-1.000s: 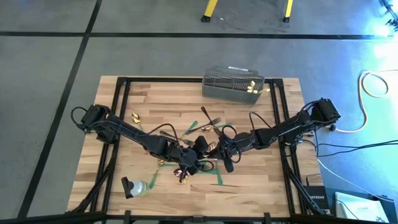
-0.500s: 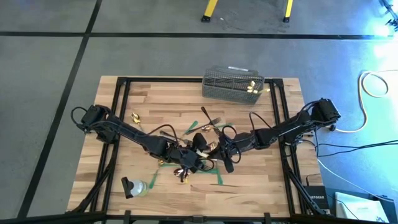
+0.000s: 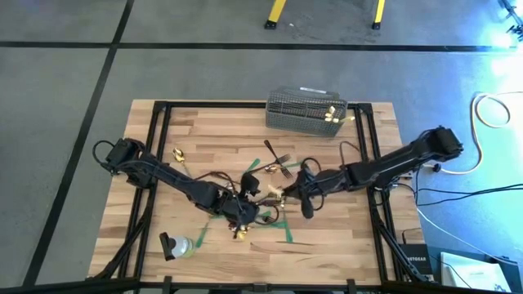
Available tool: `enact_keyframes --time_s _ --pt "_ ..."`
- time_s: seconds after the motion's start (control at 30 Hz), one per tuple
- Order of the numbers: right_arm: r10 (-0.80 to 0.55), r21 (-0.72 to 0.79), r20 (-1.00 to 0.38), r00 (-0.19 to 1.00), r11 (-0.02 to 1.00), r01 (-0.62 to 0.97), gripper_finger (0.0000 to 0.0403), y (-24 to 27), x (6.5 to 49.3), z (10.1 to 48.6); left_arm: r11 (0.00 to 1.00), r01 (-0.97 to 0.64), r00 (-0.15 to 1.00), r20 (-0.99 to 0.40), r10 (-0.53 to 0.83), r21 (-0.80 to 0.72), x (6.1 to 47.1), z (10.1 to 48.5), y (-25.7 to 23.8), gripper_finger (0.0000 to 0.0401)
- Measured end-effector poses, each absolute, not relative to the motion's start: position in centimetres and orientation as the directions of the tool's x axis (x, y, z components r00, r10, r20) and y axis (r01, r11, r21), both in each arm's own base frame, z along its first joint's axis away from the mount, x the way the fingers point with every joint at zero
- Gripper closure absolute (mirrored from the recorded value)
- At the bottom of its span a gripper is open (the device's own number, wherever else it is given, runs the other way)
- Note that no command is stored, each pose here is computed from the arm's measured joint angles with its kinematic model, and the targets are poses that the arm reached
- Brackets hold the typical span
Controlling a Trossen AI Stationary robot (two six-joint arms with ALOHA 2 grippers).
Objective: Sort silverware
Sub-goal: Put the yellow knife into the gray organizer
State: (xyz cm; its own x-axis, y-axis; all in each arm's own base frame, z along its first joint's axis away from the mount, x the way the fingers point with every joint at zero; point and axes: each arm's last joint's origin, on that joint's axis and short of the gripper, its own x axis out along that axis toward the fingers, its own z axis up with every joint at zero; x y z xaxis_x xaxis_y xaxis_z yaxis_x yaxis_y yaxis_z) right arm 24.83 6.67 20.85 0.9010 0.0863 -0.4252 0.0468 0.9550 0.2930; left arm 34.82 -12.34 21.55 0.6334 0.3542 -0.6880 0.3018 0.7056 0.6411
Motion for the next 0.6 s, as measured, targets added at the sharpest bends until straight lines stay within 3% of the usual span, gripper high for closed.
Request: enact_keyframes --time_s 0.3,0.5,0.6 --pt "-0.124 0.17 -0.364 0.923 0.966 0.197 0.0402 4.5 19.5 25.5 0.766 0.247 0.616 -0.707 0.349 0.594 33.6 19.7 -12.7 0.0172" --pt "-0.35 0.076 -0.177 0.92 0.927 0.367 0.0402 2.8 15.9 28.7 0.806 0.151 0.614 -0.694 0.377 0.572 32.1 18.2 -12.4 0.0172" --pt "-0.45 0.009 -0.072 0.89 0.892 0.452 0.0402 2.2 14.7 30.1 0.839 0.076 0.695 -0.632 0.343 0.539 31.1 18.3 -12.5 0.0172"
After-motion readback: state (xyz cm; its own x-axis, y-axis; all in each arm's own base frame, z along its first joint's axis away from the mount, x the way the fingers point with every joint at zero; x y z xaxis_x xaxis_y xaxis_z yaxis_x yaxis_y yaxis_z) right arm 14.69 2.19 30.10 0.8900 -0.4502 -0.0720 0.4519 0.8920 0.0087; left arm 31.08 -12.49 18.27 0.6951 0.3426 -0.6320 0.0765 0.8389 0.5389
